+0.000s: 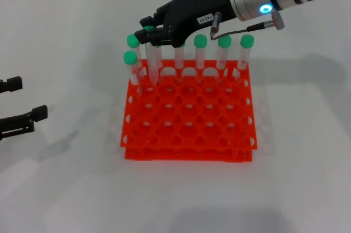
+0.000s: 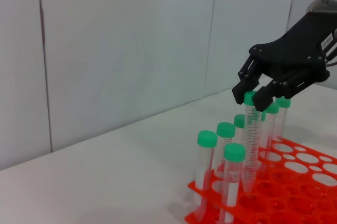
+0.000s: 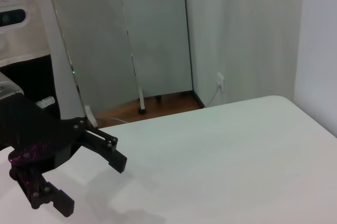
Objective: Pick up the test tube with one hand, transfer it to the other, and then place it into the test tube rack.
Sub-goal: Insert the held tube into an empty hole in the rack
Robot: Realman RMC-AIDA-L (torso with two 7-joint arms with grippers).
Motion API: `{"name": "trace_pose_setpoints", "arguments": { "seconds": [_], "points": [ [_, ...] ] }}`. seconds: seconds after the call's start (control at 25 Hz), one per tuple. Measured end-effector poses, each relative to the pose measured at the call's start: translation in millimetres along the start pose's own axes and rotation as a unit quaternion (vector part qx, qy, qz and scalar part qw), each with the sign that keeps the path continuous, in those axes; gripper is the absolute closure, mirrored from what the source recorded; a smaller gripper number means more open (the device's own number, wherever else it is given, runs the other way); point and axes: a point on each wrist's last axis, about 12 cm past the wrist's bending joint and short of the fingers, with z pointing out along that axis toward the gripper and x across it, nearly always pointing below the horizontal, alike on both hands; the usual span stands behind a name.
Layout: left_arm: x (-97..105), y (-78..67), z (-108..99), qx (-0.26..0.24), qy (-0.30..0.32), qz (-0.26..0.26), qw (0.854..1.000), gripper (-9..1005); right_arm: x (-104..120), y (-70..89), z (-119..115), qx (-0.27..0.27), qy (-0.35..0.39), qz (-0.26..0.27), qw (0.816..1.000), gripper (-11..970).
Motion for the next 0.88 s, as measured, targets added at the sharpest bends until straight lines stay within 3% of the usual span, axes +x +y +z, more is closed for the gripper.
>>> {"name": "trace_pose_setpoints", "arguments": {
  "seconds": [0.88],
  "points": [
    [0.4,0.5,0.4,0.001,-0.001,-0.002,1.000,101,11.6,1.9,10.0,0.013,0.017,0.002,1.000,645]
  ]
}}
